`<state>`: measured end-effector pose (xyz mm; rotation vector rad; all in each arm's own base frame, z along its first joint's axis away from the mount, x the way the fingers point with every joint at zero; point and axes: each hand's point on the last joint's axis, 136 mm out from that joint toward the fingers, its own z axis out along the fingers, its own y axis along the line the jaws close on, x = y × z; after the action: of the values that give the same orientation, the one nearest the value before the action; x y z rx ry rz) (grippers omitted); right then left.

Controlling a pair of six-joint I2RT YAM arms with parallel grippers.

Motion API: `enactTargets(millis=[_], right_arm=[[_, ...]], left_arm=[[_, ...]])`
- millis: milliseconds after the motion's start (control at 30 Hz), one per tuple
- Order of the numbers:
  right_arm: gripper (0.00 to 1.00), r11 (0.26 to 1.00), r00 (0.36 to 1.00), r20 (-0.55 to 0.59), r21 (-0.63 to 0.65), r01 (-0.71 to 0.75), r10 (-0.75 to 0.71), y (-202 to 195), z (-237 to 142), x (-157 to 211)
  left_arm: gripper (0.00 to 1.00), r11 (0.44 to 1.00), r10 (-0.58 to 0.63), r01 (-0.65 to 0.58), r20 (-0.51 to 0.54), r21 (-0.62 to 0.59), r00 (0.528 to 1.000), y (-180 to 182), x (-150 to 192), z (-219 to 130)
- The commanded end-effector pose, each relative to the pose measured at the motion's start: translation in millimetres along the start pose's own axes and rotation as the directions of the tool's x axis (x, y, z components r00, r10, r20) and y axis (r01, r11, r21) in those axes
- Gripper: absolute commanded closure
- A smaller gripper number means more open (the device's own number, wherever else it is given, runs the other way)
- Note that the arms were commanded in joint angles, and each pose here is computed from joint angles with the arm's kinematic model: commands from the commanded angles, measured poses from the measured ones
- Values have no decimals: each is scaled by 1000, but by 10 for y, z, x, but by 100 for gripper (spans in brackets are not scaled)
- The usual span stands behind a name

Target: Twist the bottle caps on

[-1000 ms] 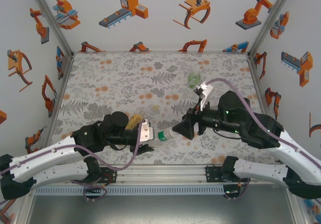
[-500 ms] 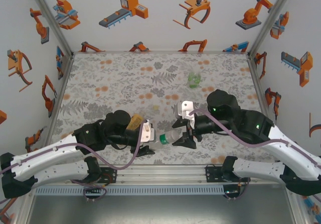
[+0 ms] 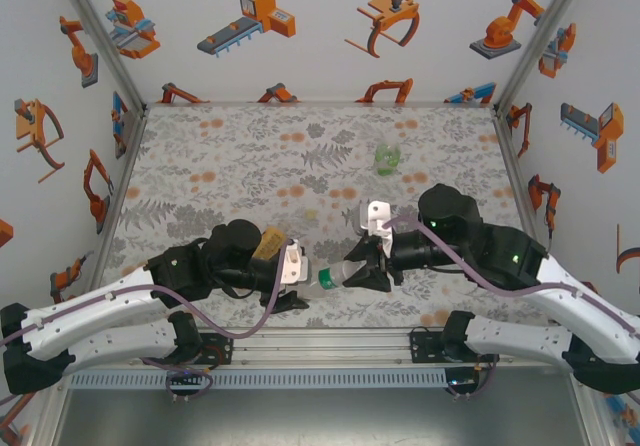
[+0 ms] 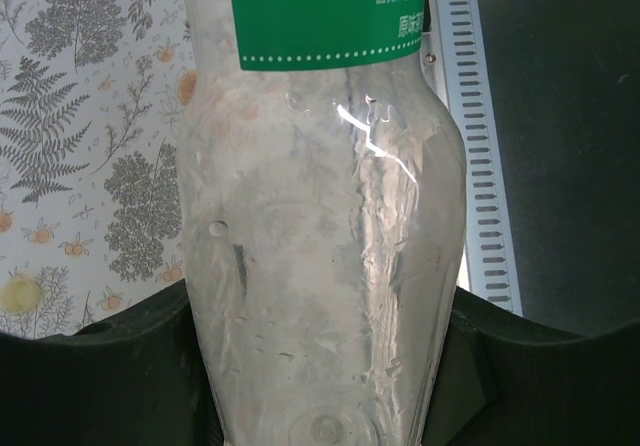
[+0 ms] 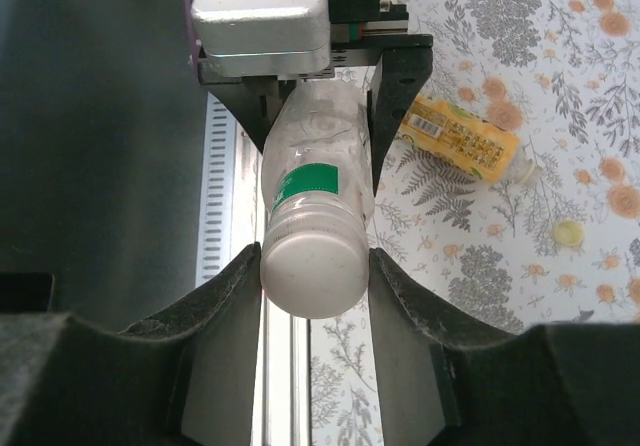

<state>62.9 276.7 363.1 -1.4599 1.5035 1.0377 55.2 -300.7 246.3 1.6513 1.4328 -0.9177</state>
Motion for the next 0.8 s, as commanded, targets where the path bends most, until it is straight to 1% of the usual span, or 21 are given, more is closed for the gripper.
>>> enactTargets(millis=[0,67,100,167,233,333,433,500,600,700,767], right_arm=[[100,965,973,70,128,-229,221,-236,-23,-51],[100,917,933,98,174,-360,347,-349,-7,-16],[100,880,901,112,194,-433,419,-402,-2,3],[100,797,829,132,226,-560,544,-484,12,53],[100,702,742,147,250,-667,654,-544,35,117],[100,558,613,171,283,-780,771,-612,60,200],[100,438,506,210,298,-848,837,-673,85,261],[100,339,422,249,315,-886,872,-722,77,337],[100,220,320,286,333,-917,903,-755,73,455],[100,153,267,317,342,-927,910,-781,56,528],[100,127,256,337,360,-924,906,-808,21,581]], left_arm=[[89,999,36,-36,26,-33,999,50,-125,-66],[88,998,41,-40,21,-57,999,88,-122,-78],[88,997,41,-40,13,-70,999,110,-103,-78],[88,994,44,-44,1,-99,999,159,-84,-86],[88,991,45,-46,-12,-129,999,210,-61,-98],[89,988,49,-51,-18,-146,999,236,-43,-99],[89,987,54,-56,-15,-148,998,243,-42,-85],[89,988,54,-55,-16,-147,998,247,-39,-71],[89,986,53,-56,-22,-157,998,271,-33,-61],[89,982,52,-57,-32,-178,998,313,-12,-55],[89,979,56,-62,-39,-193,998,339,-1,-55]])
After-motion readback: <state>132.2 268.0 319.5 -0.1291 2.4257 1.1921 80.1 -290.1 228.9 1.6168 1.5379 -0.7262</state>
